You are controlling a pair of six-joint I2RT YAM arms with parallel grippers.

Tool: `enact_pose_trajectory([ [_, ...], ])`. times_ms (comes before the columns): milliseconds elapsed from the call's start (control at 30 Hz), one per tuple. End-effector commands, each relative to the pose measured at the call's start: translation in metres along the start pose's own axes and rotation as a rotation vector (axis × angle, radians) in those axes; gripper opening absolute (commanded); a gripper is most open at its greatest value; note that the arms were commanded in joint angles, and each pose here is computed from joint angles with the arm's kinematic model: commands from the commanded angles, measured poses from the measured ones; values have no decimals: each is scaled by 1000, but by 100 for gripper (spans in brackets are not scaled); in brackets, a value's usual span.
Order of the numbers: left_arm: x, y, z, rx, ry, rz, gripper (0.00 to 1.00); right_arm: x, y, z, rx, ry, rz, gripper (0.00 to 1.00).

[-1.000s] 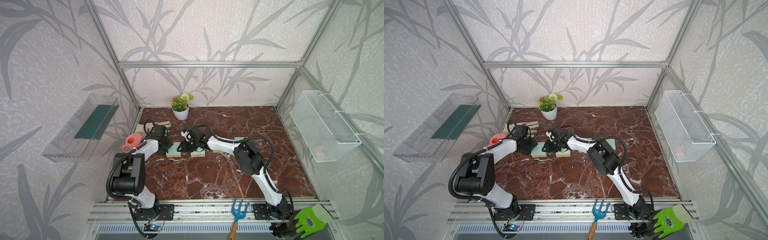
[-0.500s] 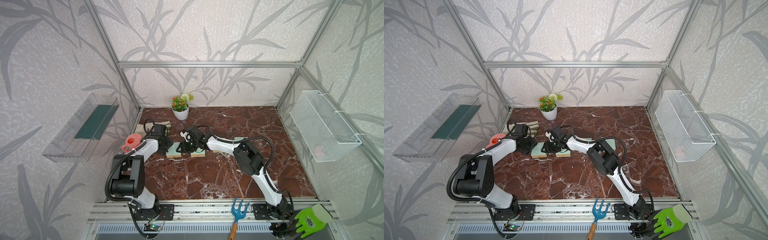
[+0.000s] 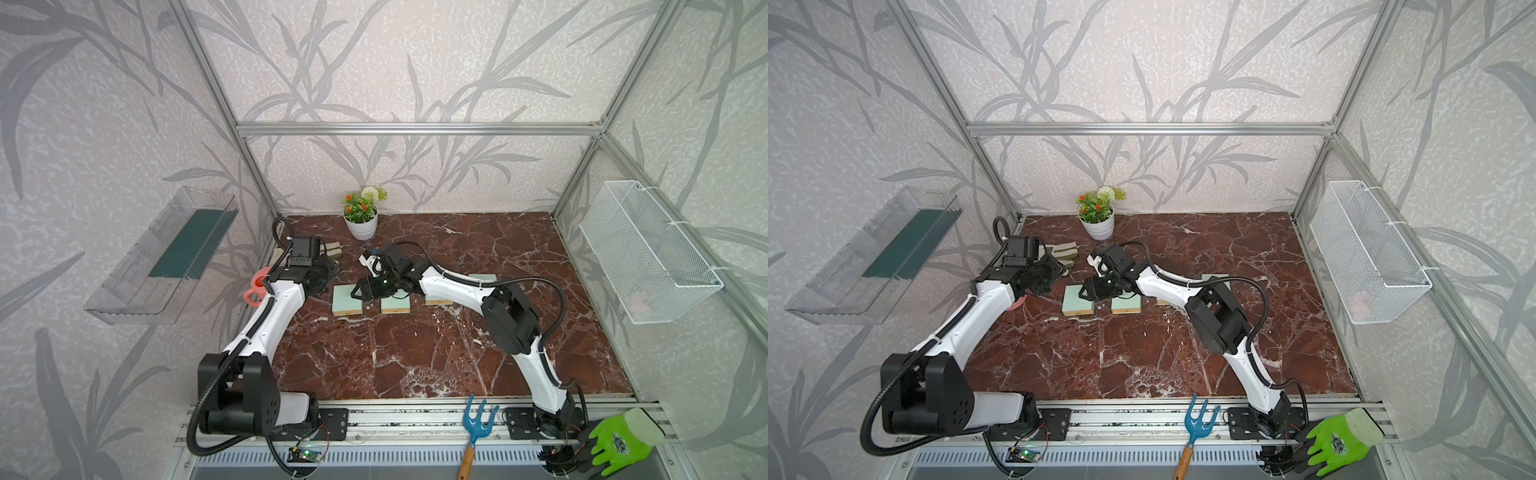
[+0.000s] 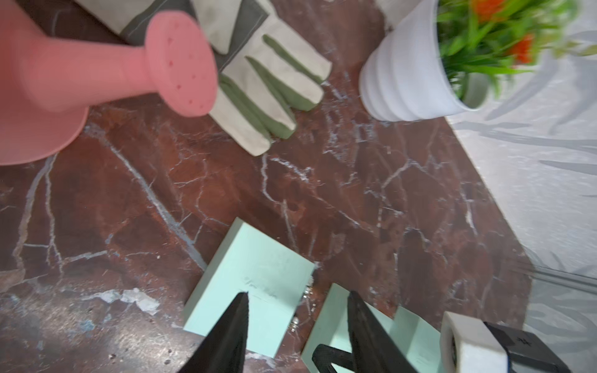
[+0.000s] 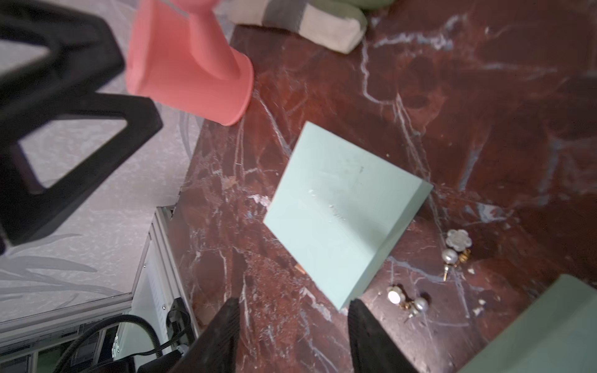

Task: Take out the earrings from the drawer-style jewelry box
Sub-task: Move the jewelry box to the center of the board, then reset both arms

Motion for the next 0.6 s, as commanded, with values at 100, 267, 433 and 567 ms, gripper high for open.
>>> enact_pose_trajectory([
  [100,-55,-19,1,129,-113,-239,52,-104,56,-7,-213,-194,-14,65],
  [267,-73,-23,-11,249,-265,-281,60,-176,31,-30,-306,-369,-191,84],
  [433,-63,-17,-31,299,-407,-151,99,-238,-19,-65,-314,-509,-287,99],
  [567,-42,6,-48,250,-468,14,99,-275,-57,-95,-280,-679,-497,99],
])
Point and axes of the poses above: each gripper's point midway between its finger pads, its own x axis out along the fingers, its own y axis along the line the jaws close on, z = x × y, the point moved 10 cm from there along -x, back along the fingers, and after that the axes turned 14 degrees about x, right-handed, at the moved point
